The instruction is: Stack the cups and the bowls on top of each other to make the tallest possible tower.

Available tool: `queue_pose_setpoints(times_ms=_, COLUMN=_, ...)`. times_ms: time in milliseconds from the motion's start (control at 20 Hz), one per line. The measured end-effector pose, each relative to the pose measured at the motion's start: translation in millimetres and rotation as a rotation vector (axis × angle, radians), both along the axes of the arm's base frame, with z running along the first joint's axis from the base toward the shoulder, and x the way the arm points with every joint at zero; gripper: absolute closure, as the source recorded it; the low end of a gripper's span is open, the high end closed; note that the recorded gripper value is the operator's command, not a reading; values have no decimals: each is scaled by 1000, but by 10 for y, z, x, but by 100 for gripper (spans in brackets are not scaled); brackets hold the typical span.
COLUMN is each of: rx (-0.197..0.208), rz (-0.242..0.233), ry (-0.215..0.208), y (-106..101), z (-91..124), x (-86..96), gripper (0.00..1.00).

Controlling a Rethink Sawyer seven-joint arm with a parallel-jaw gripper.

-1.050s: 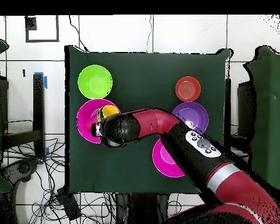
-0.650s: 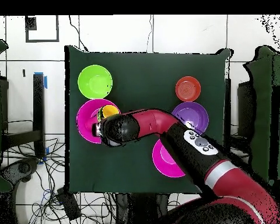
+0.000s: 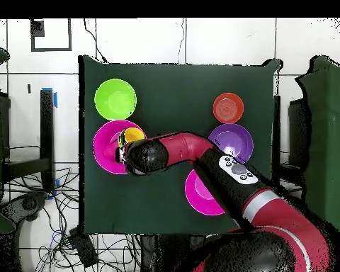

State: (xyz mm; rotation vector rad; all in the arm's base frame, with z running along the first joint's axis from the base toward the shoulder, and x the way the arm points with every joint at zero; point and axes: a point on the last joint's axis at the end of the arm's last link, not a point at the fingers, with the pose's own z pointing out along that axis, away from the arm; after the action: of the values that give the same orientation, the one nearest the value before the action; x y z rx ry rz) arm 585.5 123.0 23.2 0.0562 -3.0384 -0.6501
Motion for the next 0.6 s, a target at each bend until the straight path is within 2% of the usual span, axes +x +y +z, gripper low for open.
queue_pose_setpoints(times_ms=200, rx=4, rz=3, ry=4, y=35, z=-22, x=-11, gripper=0)
queue_pose_setpoints(times_ms=600, rx=30, rz=4, ry=-2, y=232, z=-154, x=-8, gripper=0)
